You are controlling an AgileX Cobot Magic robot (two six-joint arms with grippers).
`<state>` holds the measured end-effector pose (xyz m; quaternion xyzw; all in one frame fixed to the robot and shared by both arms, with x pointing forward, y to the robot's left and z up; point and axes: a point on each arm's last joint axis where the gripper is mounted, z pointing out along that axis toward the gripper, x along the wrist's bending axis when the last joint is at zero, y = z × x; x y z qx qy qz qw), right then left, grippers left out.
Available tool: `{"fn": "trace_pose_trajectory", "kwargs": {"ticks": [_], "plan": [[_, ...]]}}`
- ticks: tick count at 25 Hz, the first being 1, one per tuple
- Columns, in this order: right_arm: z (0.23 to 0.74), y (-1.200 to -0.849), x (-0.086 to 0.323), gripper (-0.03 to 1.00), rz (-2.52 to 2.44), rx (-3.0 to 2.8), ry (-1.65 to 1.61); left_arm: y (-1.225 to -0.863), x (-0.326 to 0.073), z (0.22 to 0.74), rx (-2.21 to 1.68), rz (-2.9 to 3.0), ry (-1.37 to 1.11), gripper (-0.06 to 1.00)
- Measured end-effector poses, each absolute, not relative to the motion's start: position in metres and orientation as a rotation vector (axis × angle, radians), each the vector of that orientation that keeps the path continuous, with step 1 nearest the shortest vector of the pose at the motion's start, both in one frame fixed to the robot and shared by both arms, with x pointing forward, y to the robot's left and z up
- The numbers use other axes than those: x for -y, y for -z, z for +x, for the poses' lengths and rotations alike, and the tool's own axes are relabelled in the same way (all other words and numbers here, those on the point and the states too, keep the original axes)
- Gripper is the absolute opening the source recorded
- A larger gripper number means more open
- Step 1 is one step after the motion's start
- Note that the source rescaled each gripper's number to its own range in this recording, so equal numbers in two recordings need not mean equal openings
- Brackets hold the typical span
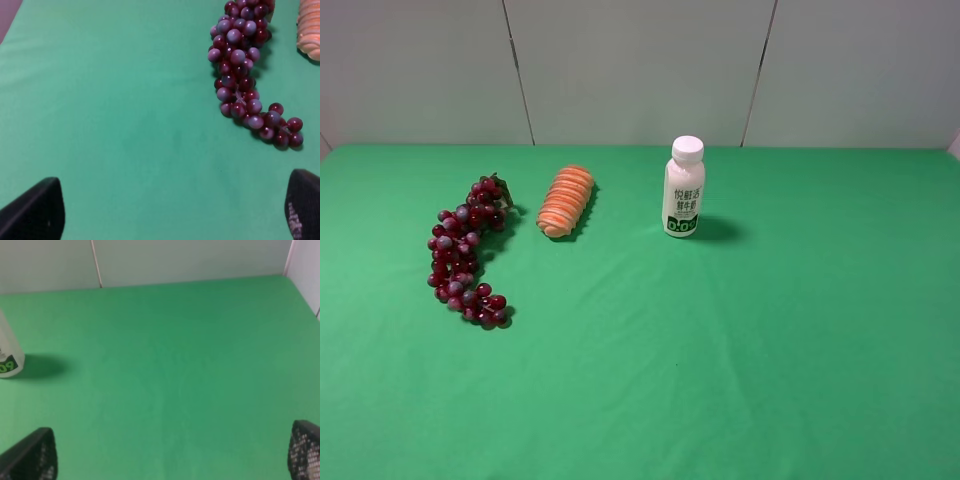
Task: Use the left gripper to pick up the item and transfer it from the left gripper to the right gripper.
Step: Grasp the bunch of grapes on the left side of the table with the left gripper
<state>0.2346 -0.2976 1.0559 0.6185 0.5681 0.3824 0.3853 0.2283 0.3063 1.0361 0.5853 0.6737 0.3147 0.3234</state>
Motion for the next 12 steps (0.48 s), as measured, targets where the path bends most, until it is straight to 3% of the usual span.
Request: {"fn": "trace_pose_trajectory", "kwargs": {"ticks": [12], "plan": [[0.2346,-1.0559,0.2976,1.00,1.576,-1.447,-0.974,-1.0361,-0.3063,0.2283,-1.768,1.536,-0.826,0.83]]}}
